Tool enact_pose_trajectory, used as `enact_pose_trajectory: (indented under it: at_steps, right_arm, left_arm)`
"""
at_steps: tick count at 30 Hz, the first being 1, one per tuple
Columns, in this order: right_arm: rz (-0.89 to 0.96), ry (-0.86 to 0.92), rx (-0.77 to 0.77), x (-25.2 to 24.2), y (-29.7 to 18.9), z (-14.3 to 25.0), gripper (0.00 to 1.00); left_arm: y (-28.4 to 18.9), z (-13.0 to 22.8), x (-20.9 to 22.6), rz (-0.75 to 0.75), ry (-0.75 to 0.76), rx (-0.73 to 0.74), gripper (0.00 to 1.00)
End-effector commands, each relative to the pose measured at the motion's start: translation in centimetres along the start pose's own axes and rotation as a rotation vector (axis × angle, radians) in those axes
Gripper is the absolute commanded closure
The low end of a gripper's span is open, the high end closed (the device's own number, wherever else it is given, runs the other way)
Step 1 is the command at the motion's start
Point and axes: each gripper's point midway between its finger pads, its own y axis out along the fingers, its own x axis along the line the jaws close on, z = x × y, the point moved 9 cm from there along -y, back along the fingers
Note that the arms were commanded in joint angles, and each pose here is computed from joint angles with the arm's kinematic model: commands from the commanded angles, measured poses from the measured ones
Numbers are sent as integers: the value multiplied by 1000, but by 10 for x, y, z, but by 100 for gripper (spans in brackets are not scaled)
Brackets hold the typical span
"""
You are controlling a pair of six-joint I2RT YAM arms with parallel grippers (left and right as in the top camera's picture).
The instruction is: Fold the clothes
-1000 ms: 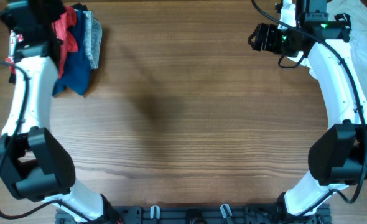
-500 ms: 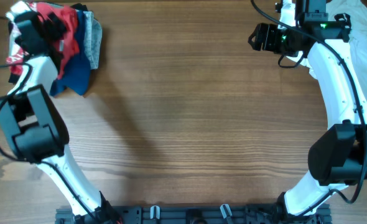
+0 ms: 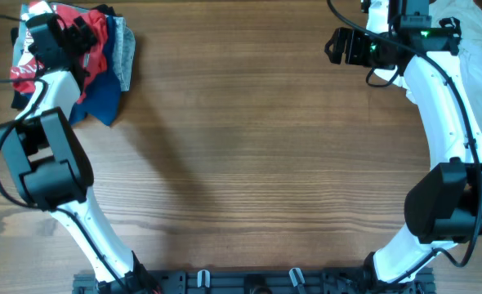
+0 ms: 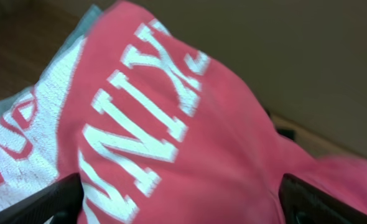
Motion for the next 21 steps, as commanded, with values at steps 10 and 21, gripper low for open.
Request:
enact_pose_trajectory:
  at_steps: [10, 21]
  right_arm:
    - [147, -242, -555, 46, -215, -42, 0]
    - [143, -253, -640, 54, -255, -29, 0]
  left_arm:
    - [-164, -112, -56, 175, 62, -200, 0]
    - [-164, -99, -52, 154, 71, -110, 0]
